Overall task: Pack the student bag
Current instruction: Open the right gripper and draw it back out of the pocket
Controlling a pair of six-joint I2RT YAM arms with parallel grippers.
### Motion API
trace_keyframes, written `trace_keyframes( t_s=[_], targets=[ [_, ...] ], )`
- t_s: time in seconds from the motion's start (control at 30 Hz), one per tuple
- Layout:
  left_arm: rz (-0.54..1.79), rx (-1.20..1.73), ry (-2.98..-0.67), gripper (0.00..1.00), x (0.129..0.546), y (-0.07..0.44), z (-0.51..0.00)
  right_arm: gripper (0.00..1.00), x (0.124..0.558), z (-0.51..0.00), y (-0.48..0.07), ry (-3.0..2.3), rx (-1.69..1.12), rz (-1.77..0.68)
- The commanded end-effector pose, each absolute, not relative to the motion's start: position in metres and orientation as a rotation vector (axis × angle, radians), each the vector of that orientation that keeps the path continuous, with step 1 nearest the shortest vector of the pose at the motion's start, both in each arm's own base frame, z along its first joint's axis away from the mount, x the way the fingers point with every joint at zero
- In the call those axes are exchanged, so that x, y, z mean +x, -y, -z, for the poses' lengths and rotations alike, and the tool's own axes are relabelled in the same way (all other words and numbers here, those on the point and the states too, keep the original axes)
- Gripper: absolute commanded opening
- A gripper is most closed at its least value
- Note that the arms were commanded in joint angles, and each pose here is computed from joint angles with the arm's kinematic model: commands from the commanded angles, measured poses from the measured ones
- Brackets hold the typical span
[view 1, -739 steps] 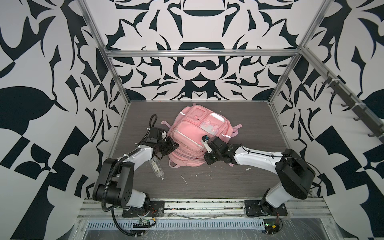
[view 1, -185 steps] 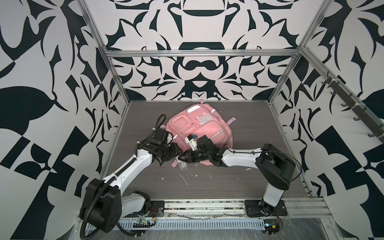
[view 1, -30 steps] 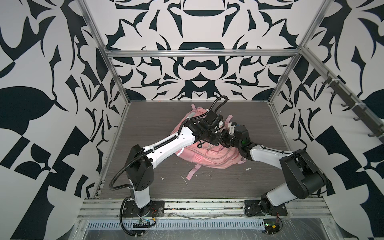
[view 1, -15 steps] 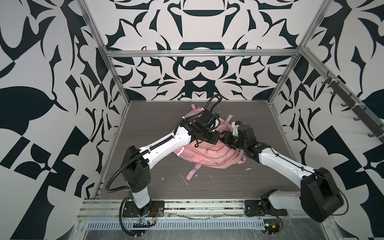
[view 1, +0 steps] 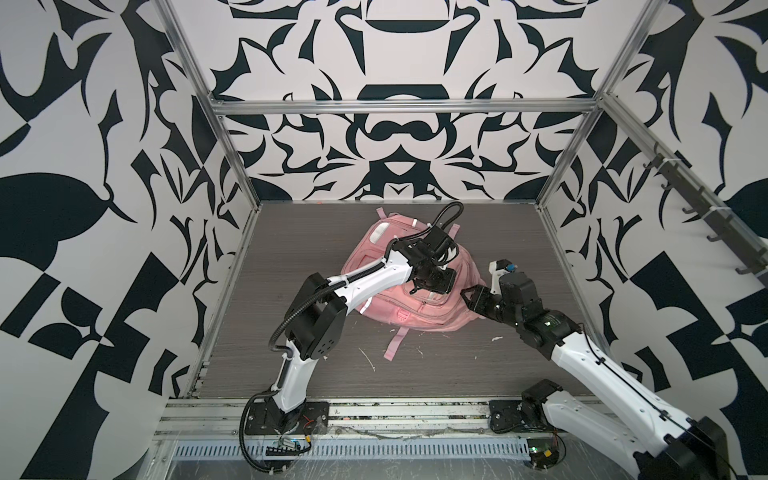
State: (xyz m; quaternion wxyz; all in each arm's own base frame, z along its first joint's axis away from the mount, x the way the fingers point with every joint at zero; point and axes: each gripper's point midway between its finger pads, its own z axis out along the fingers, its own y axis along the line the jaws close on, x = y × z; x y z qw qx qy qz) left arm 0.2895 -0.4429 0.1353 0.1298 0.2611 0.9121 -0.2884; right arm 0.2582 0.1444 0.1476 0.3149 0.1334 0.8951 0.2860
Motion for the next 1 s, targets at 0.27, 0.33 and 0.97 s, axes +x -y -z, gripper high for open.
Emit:
trace_keyframes(
  t_s=[0.27,0.33,0.97],
  targets=[
    [0.725,0.683,-2.693,0.5,0.298,0.402,-0.139,0.39,0.257,-0.131,-0.17,-2.393,0.281,-0.763],
    [0.719,0.658,-2.689,0.5,0.296,0.389,-0.142,0.39,0.259,-0.129,-0.179,-2.4,0.262,-0.765],
    [0.755,0.392,-2.733,0.51,0.291,0.325,-0.121,0.41,0.276,-0.123,-0.257,-2.425,0.111,-0.738]
  ],
)
